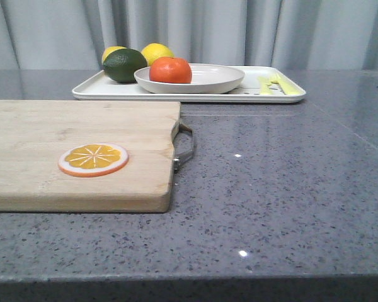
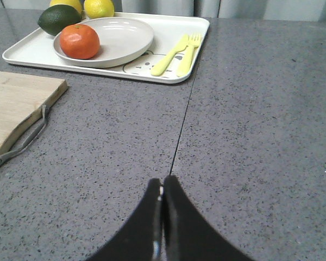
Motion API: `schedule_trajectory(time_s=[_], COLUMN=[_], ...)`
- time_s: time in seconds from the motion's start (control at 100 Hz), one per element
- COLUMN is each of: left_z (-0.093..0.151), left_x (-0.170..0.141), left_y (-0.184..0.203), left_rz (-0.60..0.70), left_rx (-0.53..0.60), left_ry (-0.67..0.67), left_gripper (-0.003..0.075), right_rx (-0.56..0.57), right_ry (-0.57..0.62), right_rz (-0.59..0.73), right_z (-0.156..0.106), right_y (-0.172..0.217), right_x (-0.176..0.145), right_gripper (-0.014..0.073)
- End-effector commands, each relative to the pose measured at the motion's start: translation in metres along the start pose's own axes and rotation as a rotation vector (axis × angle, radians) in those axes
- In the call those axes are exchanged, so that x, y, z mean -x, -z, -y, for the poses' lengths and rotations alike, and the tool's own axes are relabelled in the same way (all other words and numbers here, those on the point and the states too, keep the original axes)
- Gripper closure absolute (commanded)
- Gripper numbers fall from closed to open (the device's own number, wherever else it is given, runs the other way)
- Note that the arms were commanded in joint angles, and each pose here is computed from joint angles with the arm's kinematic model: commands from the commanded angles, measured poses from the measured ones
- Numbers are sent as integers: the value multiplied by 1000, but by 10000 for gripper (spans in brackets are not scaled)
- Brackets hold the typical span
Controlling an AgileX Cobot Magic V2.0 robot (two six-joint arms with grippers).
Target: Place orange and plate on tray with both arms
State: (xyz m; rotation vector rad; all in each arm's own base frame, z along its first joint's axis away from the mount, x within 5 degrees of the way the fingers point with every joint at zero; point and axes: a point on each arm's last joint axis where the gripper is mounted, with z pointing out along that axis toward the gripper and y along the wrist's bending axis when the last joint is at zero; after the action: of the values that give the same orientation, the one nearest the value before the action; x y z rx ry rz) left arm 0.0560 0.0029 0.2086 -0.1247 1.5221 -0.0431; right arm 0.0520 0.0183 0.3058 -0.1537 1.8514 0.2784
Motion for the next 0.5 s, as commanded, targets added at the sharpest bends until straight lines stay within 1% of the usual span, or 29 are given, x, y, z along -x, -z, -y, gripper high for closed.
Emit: schedule_trajectory(time_s=[0.0,0.3,0.4,0.49], left_z=[0,0,0,0], left_x=[7,7,7,7], left_y=[3,3,3,3], left_rz=[104,104,104,104], left_rx=[-5,-5,-5,-5], left_ry=[-2,-2,-2,-2], left_gripper=[741,741,741,741], right_rx=[-3,-5,-32,-55], right_ry=[15,16,32,27], right_rz=[89,107,170,231], right_z=[0,0,3,6], right_y=[3,3,-1,-8], right_x=[14,15,15,9], right_gripper=[662,662,662,662])
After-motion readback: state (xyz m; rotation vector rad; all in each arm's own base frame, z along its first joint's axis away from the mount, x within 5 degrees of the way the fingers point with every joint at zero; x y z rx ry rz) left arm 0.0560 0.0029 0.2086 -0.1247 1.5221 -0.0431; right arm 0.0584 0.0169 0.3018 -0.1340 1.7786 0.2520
